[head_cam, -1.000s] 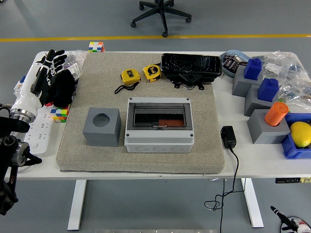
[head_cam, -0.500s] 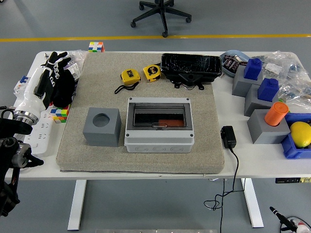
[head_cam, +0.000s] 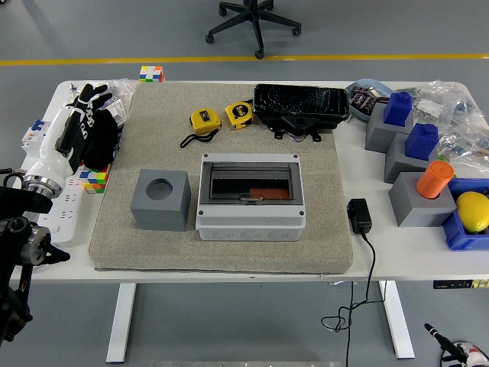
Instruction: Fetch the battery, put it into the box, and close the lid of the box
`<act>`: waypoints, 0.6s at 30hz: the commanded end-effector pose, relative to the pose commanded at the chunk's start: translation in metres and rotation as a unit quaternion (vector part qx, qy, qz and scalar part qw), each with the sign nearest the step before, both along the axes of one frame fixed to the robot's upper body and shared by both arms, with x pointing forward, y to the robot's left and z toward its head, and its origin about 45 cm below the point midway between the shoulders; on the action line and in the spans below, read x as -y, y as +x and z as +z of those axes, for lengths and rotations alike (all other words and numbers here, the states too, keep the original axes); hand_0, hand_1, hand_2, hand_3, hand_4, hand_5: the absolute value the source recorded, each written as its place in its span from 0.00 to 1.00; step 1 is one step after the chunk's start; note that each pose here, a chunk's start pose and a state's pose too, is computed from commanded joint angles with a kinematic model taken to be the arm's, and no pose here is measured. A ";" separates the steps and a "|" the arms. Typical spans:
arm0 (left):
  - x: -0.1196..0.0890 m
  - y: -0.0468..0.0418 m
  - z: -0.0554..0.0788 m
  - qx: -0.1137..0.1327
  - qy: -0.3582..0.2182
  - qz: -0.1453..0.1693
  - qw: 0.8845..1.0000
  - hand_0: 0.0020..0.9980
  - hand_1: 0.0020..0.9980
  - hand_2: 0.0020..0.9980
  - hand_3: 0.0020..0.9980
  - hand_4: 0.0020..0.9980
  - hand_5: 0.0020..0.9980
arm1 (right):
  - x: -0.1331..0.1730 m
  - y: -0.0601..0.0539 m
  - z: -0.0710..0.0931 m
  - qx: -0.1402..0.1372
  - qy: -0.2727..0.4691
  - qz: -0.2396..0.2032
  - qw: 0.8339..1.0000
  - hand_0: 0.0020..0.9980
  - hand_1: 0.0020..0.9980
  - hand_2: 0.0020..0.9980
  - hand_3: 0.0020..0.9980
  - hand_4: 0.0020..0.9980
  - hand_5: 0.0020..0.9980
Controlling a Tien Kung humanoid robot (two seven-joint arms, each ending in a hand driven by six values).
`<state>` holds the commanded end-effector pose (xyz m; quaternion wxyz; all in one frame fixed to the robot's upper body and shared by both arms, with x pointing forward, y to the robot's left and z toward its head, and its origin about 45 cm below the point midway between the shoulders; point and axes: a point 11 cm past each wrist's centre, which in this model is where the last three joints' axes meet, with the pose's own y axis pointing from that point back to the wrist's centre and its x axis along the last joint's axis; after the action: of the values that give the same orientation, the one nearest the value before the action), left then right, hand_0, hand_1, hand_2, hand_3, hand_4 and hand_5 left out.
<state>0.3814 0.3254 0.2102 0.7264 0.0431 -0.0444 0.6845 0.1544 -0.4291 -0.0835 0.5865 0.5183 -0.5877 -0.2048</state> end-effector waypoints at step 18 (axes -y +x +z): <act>-0.009 -0.0011 0.015 0.063 -0.010 0.043 0.997 0.87 0.86 0.80 0.79 1.00 1.00 | -0.001 0.003 0.001 0.000 -0.002 0.005 1.000 0.83 0.77 0.75 0.82 1.00 1.00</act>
<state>0.3802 0.3346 0.2255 0.6923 -0.0050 -0.0816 0.7169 0.1579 -0.4284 -0.0826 0.5888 0.5202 -0.5852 -0.2009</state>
